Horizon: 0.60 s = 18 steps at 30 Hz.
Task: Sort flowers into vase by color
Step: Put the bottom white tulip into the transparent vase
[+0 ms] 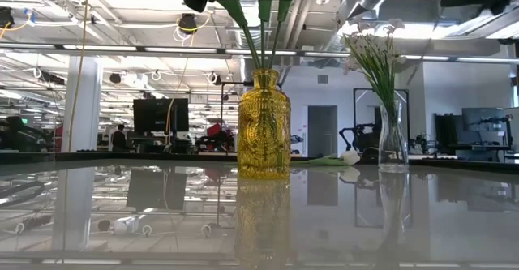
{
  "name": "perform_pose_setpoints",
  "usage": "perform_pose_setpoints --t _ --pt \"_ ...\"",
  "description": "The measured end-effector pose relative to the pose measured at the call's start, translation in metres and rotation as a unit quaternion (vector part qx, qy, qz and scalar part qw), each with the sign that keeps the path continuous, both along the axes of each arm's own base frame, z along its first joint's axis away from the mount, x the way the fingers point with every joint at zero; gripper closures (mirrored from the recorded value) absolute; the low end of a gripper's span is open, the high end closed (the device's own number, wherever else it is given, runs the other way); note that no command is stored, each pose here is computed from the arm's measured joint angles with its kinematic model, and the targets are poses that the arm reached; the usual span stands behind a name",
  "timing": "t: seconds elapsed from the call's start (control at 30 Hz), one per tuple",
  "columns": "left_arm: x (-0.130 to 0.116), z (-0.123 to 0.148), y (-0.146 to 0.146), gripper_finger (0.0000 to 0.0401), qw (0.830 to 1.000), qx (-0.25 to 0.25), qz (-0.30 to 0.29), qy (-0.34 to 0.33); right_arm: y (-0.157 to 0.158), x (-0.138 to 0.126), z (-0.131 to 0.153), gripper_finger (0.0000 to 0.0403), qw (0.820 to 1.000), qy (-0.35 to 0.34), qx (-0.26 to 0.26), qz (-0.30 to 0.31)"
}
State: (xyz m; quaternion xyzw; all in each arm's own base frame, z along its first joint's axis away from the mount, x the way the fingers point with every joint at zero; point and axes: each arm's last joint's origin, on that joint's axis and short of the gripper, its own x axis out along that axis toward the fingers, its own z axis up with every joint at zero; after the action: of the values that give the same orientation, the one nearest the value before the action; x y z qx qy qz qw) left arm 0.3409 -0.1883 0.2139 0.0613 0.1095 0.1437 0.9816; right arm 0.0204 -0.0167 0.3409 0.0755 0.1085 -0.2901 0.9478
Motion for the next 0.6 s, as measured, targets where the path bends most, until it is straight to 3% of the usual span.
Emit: perform_pose_setpoints --t 0.23,0.6 --pt "0.009 0.000 0.014 0.0243 1.000 -0.013 0.004 0.000 -0.004 -0.008 0.008 0.0381 0.998 0.015 -0.020 -0.054" --pt "0.020 0.002 0.032 0.0243 0.998 -0.060 -0.023 -0.011 -0.003 -0.003 0.009 0.0382 0.997 0.021 -0.020 -0.067"
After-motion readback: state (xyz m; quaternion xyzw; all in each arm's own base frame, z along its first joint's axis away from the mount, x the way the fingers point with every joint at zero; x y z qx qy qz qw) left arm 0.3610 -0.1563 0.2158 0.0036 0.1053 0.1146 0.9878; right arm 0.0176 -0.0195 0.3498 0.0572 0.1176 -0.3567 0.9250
